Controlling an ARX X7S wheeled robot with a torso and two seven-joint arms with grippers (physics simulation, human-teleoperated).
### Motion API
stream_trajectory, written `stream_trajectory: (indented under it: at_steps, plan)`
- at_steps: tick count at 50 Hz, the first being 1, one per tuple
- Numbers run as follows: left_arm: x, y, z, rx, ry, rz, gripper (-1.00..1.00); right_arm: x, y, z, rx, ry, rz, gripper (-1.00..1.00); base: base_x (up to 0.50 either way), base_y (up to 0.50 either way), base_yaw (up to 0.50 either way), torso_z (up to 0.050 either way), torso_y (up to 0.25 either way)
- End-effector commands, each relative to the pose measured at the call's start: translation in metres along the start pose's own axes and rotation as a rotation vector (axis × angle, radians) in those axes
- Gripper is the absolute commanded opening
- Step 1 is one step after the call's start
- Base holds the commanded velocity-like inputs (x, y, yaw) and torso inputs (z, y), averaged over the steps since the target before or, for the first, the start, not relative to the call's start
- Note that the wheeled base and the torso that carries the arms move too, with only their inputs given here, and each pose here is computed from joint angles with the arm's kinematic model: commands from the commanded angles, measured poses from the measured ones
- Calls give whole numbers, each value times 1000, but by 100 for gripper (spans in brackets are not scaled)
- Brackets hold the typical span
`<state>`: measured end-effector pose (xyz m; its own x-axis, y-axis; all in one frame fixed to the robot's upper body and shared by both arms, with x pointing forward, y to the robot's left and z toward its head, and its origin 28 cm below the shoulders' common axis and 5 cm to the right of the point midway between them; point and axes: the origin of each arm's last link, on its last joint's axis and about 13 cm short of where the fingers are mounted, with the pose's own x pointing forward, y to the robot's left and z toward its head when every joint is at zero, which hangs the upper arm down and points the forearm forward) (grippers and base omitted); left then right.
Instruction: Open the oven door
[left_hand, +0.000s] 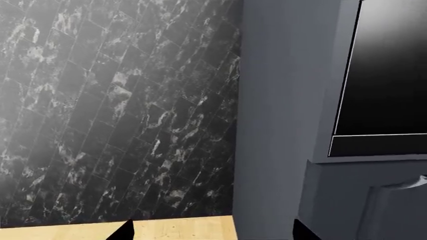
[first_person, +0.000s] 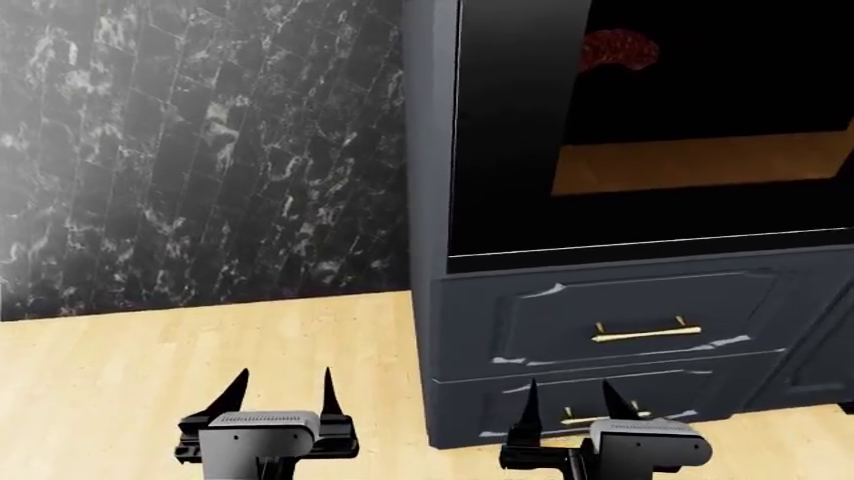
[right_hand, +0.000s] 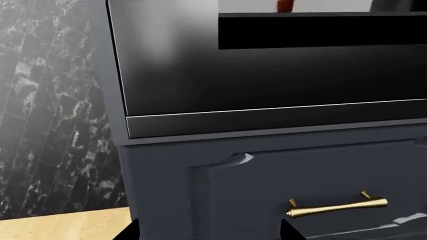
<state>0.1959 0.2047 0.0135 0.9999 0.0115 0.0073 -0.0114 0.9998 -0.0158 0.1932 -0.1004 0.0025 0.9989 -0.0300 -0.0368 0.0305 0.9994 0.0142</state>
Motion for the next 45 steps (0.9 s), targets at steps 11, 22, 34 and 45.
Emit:
stream_trajectory:
  at_steps: [11,22,34,45]
  plan:
    - [0,0,-1,0,1,-1,100,0,0,1,1,-1,3,100,0,0,-223,0,0]
    - [0,0,0,-2,2,-2,100,1,1,2,0,1,4,100,0,0,-232,0,0]
    - [-1,0,0,-3,3,0,100,0,1,1,3,0,3,100,0,0,-232,0,0]
    - [-1,0,0,-2,4,0,100,0,1,0,3,1,2,100,0,0,-233,0,0]
